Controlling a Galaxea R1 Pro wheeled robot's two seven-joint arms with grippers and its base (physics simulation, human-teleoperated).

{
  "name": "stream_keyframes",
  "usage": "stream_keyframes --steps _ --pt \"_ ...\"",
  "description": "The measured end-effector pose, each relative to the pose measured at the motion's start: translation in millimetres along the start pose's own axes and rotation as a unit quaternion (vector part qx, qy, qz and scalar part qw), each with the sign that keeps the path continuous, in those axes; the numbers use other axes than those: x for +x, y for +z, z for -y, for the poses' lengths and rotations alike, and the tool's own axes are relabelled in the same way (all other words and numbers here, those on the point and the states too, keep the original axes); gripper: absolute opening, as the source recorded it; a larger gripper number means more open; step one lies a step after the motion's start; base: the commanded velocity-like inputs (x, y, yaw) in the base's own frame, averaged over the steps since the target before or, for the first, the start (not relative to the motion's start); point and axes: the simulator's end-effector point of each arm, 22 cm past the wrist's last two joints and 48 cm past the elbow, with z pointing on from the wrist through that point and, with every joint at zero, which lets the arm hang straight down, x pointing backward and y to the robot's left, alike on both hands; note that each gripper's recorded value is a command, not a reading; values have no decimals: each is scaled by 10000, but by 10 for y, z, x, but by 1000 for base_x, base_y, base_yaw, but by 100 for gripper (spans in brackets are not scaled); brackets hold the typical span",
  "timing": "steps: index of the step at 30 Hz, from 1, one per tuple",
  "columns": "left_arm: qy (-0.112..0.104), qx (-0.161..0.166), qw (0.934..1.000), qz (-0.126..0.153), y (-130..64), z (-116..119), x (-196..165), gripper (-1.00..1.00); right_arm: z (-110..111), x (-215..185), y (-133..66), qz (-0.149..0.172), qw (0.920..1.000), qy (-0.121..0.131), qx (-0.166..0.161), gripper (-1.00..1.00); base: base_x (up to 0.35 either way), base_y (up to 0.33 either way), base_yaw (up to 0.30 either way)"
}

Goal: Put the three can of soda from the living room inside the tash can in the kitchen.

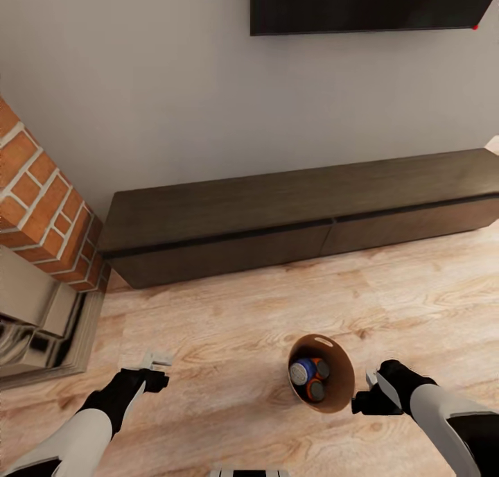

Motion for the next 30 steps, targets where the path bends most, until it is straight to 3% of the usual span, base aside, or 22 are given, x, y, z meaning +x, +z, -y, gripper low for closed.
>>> stream_keyframes --steps 4,5,6,8,12,13,14,19,30 --pt "20 39 10000 88 -47 35 33 100 -12 181 58 66 10000 -73 0 100 0 0 0" --pt "70 126 9996 242 -6 159 315 100 -24 320 229 530 9983 -228 2 100 0 0 0" --pt "82 119 9997 201 -14 173 453 100 -9 704 370 344 9990 -277 25 100 0 0 0" --pt "102 -269 9994 184 -49 43 785 100 54 828 415 550 9978 -337 172 100 0 0 0" --pt "142 -853 9960 221 -164 -188 979 100 96 982 403 634 9969 -376 257 100 0 0 0" --pt "147 -1153 9929 240 -214 -309 1038 100 108 1049 411 682 9965 -395 276 100 0 0 0" --pt "150 -1162 9928 243 -235 -316 1032 100 109 1052 392 685 9965 -394 276 100 0 0 0" --pt "154 -1878 9819 180 -433 -586 1147 100 132 1294 380 847 9949 -466 293 100 0 0 0" --pt "227 -2166 9757 -228 -711 -653 1515 100 174 1723 268 815 9949 -523 297 100 0 0 0"
